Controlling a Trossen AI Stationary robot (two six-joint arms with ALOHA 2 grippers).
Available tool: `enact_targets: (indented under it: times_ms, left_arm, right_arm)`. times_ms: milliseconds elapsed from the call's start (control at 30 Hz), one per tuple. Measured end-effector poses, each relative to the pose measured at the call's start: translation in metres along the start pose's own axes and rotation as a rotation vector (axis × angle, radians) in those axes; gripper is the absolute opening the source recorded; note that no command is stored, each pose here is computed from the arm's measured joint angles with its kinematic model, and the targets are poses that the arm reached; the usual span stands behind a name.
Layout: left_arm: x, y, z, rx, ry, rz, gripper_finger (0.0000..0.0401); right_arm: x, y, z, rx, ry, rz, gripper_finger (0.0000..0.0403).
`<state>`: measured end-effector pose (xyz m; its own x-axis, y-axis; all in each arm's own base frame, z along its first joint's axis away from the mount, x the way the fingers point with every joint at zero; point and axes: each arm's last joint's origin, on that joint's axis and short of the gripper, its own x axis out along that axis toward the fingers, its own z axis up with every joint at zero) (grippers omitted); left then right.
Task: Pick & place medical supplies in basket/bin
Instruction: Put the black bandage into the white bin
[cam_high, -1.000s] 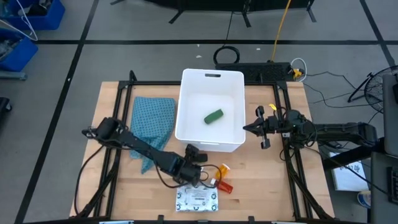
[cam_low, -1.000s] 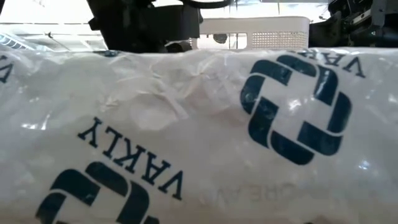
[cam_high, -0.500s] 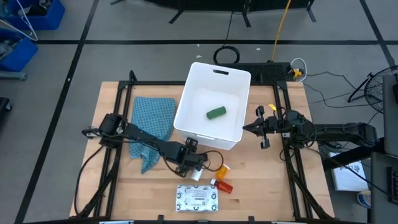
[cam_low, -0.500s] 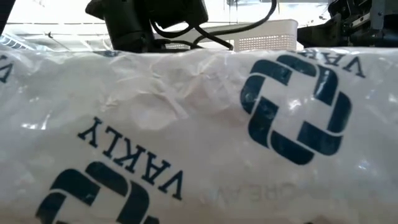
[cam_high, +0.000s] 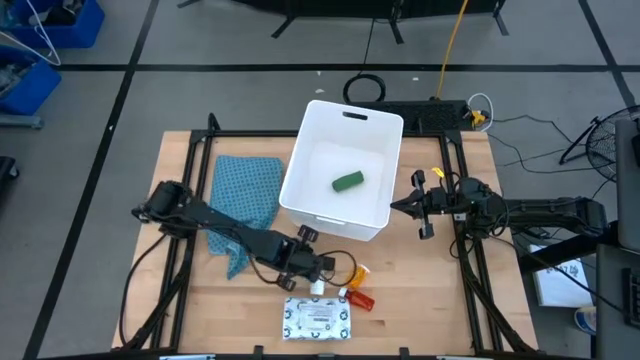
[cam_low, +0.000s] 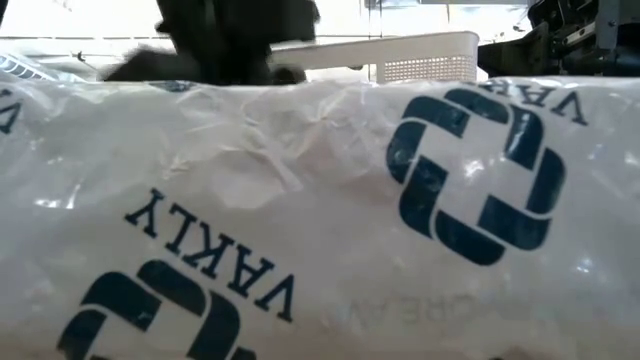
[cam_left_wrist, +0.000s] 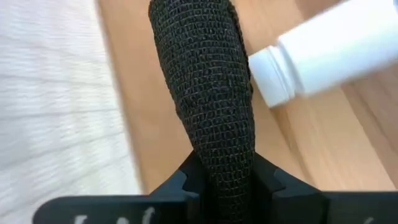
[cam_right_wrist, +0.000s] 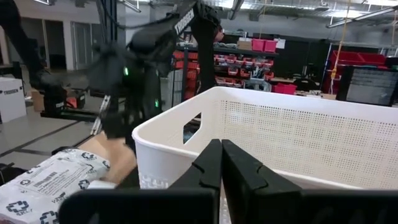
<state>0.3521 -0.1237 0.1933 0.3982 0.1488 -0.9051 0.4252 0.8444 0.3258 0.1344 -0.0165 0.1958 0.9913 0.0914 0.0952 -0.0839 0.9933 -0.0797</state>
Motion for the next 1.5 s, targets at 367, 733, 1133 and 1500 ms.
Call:
enact_targets:
  times_ms: [367, 733, 1133, 1500]
  left_arm:
    - [-0.15, -0.02, -0.021, 0.012, -0.381, 0.156, 0.0057]
    - [-0.177, -0.022, -0.08, -0.122, -0.468, 0.338, 0.0057]
    - [-0.178, -0.02, -0.093, -0.125, -0.492, 0.383, 0.0057]
    - [-0.178, -0.02, -0.093, -0.118, -0.486, 0.39, 0.0057]
  right_arm:
    - [-0.003, 0.008, 0.014, -0.027, -0.124, 0.089, 0.0]
    - [0.025, 0.05, 0.046, -0.042, -0.139, 0.309, 0.0]
    - [0.094, 0.122, 0.045, -0.021, 0.127, -0.051, 0.0]
    - [0.108, 0.173, 0.039, -0.056, 0.223, -0.293, 0.0]
